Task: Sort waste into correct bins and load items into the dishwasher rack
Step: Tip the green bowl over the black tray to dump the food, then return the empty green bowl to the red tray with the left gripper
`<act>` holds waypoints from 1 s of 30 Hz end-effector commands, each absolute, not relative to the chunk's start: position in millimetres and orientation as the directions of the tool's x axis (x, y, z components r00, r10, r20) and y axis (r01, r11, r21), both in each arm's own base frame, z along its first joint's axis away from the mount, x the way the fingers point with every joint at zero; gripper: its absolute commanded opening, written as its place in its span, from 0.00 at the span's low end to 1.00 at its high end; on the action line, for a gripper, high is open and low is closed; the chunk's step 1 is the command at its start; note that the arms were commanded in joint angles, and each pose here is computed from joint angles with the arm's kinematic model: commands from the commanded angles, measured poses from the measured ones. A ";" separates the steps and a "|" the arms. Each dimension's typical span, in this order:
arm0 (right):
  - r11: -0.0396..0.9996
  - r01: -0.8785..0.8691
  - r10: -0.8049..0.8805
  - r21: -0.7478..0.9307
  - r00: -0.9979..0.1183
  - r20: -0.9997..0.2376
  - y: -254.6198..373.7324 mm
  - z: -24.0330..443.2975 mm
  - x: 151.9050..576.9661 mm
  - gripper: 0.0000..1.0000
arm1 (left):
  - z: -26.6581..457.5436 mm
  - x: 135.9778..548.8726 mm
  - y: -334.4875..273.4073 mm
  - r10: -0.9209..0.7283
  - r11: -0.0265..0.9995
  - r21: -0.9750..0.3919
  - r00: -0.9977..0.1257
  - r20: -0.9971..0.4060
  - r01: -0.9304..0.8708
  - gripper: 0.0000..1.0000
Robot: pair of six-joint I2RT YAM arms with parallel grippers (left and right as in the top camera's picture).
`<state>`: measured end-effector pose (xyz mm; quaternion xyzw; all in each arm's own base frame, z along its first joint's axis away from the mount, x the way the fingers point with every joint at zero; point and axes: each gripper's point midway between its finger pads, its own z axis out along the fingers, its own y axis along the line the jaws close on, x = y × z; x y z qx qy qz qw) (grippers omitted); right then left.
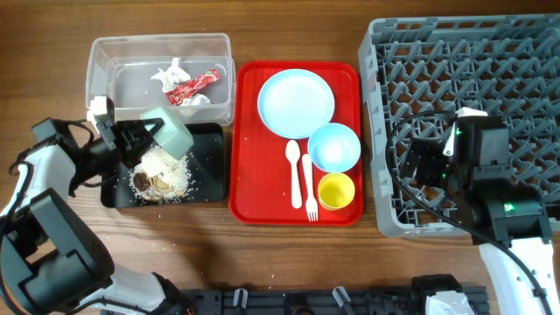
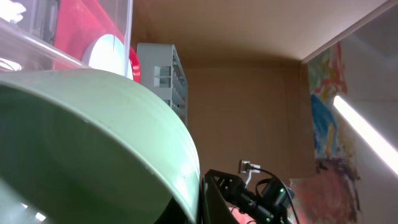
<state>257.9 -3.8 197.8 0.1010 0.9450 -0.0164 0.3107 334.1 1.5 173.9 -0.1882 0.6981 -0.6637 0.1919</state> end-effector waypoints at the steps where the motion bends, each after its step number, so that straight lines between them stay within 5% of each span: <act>1: 0.975 0.220 0.195 0.035 -0.768 -0.610 -5.7 206.7 260.5 1.00 | 175.2 330.0 -12.6 -0.486 0.110 -0.994 -0.873 -0.030 -0.027 0.04; 6: 0.975 0.219 0.195 0.036 -0.765 -0.613 -5.7 207.3 261.2 1.00 | 172.6 326.7 -61.0 -0.336 0.402 -0.916 -0.931 -0.142 -0.006 0.04; 13: 0.975 0.220 0.195 0.036 -0.764 -0.614 -5.6 207.5 261.5 1.00 | 133.4 323.8 -145.5 -0.047 0.813 -0.569 -0.961 -0.272 0.121 0.04; 20: 0.975 0.220 0.195 0.035 -0.766 -0.612 -5.7 207.0 260.9 1.00 | 90.8 314.6 -193.6 0.131 0.931 -0.286 -0.939 -0.319 0.227 0.04; 26: 0.975 0.220 0.195 0.035 -0.767 -0.612 -5.7 206.9 260.8 1.00 | 54.2 304.9 -223.1 0.217 0.920 -0.266 -0.939 -0.267 0.288 0.04; 30: 0.975 0.220 0.195 0.035 -0.767 -0.612 -5.7 206.9 260.8 1.00 | 49.4 302.5 -228.9 0.233 0.916 -0.265 -0.936 -0.263 0.302 0.18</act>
